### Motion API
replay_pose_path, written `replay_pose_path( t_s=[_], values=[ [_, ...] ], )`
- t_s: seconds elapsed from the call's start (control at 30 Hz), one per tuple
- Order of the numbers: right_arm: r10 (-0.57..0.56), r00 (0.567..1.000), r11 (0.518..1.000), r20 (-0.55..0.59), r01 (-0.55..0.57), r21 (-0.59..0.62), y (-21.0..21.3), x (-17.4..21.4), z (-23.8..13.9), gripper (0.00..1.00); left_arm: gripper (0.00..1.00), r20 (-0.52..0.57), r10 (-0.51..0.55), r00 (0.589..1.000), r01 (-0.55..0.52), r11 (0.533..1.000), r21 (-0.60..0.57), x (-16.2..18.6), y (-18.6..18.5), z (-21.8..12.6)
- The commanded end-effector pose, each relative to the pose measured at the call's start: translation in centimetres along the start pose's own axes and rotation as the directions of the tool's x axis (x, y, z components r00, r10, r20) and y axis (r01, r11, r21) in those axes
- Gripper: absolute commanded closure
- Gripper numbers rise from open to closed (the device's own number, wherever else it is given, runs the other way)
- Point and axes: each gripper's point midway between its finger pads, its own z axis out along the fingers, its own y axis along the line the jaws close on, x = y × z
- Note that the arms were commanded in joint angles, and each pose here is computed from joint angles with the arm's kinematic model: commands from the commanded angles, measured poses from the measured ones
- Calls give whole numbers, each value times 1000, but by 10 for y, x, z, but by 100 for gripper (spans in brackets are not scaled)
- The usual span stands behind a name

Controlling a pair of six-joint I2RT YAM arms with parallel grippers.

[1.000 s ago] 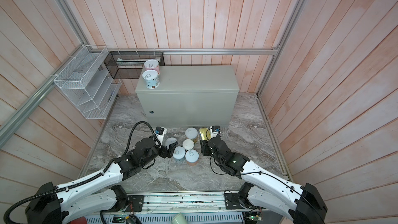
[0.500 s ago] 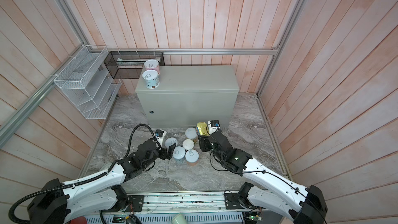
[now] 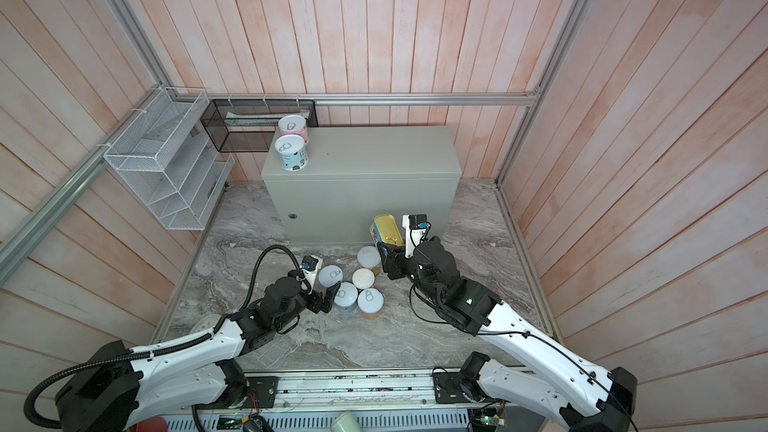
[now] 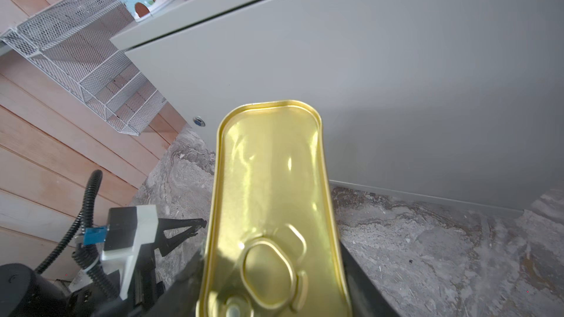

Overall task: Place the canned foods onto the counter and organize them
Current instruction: 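Raise the gold tin with the right gripper up to the cabinet top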

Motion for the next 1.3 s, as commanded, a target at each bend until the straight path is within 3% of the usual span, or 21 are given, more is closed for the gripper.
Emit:
replay_pose_path(
  t_s=[0.0, 0.4, 0.77, 0.93, 1.27],
  values=[
    [-10, 998, 998, 64, 13, -60, 22, -35, -5, 58, 0, 20, 22, 1000, -22, 1000, 13, -2, -3, 2],
    [-20, 991, 989, 130, 39, -146, 51, -74, -12, 58, 0, 8, 18, 1000, -18, 1000, 17, 1, -5, 6],
    [-121, 969, 973, 214, 158, -166, 86, -130, -6, 58, 0, 28, 16, 999, -17, 999, 30, -3, -6, 1],
    [-207, 954, 959, 216, 242, -150, 101, -152, 14, 58, 0, 39, 16, 999, -17, 999, 27, -5, -5, -2],
    [-288, 942, 948, 175, 306, -87, 113, -195, 68, 59, 0, 39, 17, 999, -18, 1000, 12, -5, -2, -3]
  ],
)
